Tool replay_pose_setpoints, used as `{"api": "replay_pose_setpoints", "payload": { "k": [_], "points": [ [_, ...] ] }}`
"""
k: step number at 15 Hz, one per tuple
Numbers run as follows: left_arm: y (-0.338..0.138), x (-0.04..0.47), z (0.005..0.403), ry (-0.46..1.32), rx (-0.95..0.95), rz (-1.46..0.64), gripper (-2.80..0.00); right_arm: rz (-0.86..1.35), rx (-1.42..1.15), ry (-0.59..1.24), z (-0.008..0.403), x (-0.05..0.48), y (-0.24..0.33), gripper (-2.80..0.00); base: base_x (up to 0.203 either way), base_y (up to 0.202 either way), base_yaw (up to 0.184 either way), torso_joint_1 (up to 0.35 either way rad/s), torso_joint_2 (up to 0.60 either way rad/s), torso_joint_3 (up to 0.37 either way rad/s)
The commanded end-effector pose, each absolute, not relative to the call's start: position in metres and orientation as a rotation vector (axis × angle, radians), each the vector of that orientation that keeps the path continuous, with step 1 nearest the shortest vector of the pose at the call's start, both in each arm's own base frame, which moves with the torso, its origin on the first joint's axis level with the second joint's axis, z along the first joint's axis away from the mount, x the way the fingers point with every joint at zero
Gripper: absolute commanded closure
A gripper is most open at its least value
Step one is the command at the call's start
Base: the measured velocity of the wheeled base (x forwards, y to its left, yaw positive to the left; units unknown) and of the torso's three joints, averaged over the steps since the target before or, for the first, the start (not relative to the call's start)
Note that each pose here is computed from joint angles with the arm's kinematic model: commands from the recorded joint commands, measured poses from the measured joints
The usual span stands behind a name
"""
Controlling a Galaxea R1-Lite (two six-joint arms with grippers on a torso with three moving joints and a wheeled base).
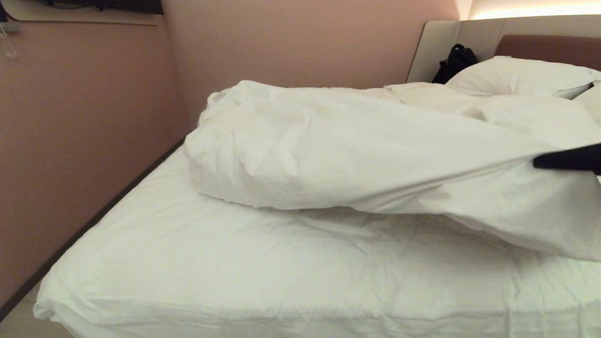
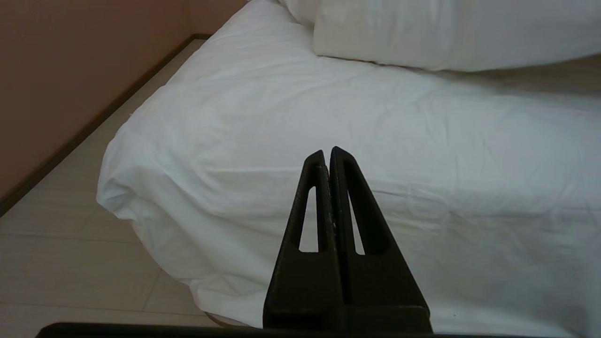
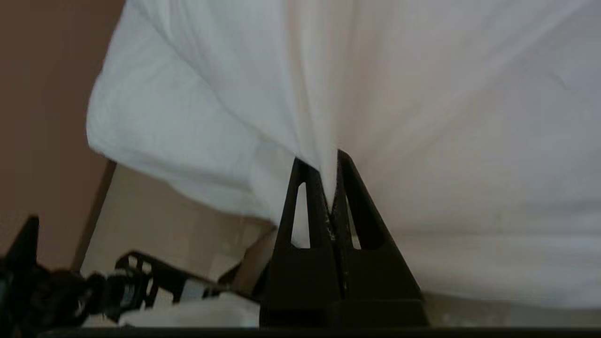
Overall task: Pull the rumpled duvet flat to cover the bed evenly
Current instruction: Flatten the corners of the folded blanket
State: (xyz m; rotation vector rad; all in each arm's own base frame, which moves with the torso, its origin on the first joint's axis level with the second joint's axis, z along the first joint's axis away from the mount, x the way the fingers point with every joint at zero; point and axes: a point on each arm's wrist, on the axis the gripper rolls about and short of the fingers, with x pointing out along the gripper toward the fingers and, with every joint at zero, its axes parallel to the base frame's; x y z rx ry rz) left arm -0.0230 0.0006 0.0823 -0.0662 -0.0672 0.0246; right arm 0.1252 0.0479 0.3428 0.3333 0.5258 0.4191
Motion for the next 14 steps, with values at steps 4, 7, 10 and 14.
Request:
{"api": "replay_pose_setpoints", "payload": {
  "k": [4, 7, 10, 14],
  "points": [
    [0.001, -0.023, 0.082, -0.068, -0.067, 0.024, 0.0, 0.408, 0.323, 0.655, 0.294, 0.098, 0.039, 0.0, 0.0, 0.0, 0.0, 0.0, 0.0, 0.0],
    [0.001, -0.023, 0.082, -0.068, -0.067, 0.024, 0.0, 0.401, 0.322, 0.696, 0.275, 0.101, 0.04, 0.0, 0.0, 0.0, 0.0, 0.0, 0.0, 0.0],
    [0.001, -0.023, 0.082, -0.068, -0.067, 0.025, 0.0, 0.403, 0.323, 0.686, 0.269, 0.104, 0.041, 0.0, 0.0, 0.0, 0.0, 0.0, 0.0, 0.0],
    [0.001, -0.023, 0.082, -0.068, -0.067, 0.024, 0.0, 0.43, 0.331, 0.658, 0.277, 0.102, 0.041, 0.0, 0.0, 0.0, 0.0, 0.0, 0.0, 0.0]
  ]
}}
